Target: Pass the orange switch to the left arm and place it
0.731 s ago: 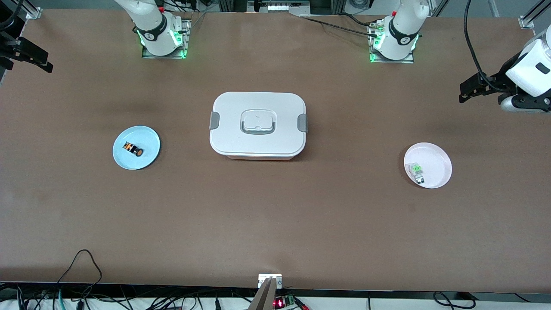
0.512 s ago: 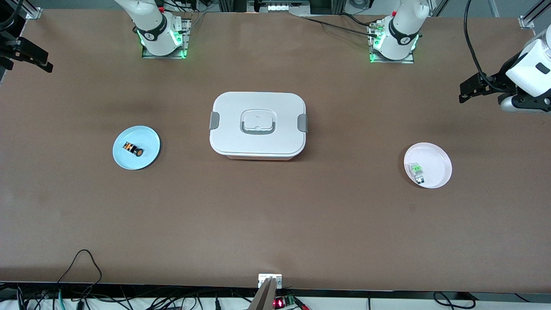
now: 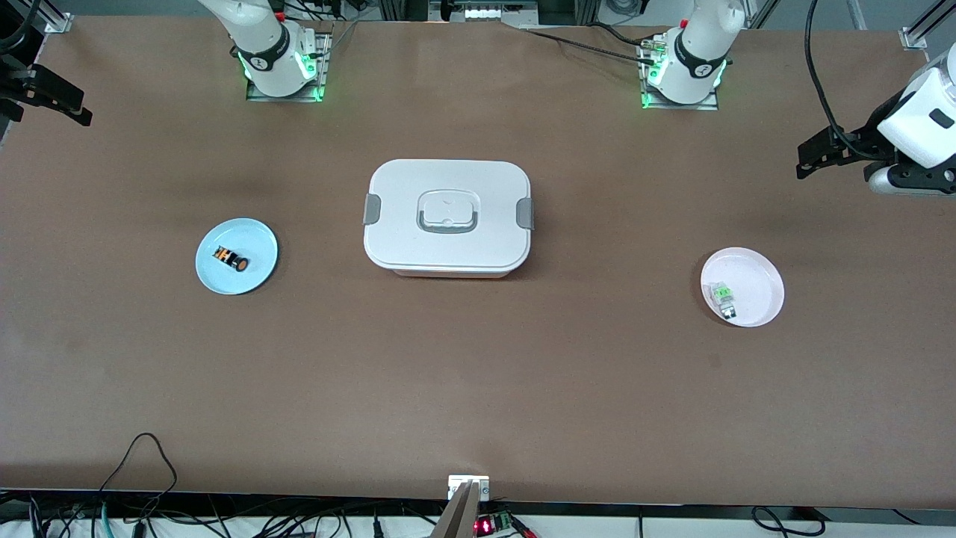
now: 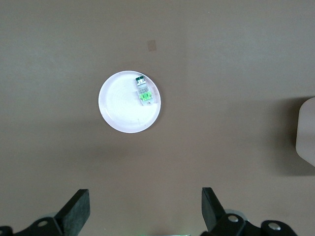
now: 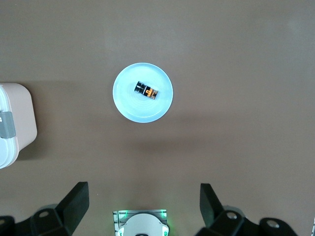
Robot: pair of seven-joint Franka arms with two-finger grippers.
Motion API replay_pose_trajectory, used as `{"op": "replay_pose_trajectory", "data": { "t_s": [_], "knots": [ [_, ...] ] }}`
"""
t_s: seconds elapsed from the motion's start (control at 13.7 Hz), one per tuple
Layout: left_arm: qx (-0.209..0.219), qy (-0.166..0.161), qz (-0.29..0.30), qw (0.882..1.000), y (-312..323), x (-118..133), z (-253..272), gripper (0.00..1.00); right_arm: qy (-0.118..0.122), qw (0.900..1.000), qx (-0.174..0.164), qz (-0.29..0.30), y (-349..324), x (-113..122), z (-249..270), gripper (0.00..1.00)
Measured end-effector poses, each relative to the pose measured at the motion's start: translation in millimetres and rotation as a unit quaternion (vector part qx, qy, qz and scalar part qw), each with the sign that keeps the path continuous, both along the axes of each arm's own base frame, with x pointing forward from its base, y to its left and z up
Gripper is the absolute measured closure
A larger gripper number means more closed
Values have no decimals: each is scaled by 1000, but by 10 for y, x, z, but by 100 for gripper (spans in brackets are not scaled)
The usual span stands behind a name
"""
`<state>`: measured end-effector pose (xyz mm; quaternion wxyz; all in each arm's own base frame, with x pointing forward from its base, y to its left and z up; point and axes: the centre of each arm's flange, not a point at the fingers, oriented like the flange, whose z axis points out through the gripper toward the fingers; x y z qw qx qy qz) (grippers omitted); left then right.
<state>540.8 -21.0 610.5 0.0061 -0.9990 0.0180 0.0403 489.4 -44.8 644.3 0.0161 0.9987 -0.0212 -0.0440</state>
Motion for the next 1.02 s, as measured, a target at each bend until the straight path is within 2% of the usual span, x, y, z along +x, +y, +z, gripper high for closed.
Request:
{"op": "replay_pose_trajectory", "data": {
  "t_s": [0.73, 0.88, 1.02],
  "knots": [
    [0, 0, 0, 1000, -1, 0, 0, 0, 37, 999, 2, -1, -19, 254, -413, 0],
    [0, 0, 0, 1000, -1, 0, 0, 0, 24, 1000, 1, 0, -23, 376, -502, 0],
    [0, 0, 0, 1000, -1, 0, 0, 0, 21, 1000, 1, 1, -29, 487, -630, 0]
  ]
}}
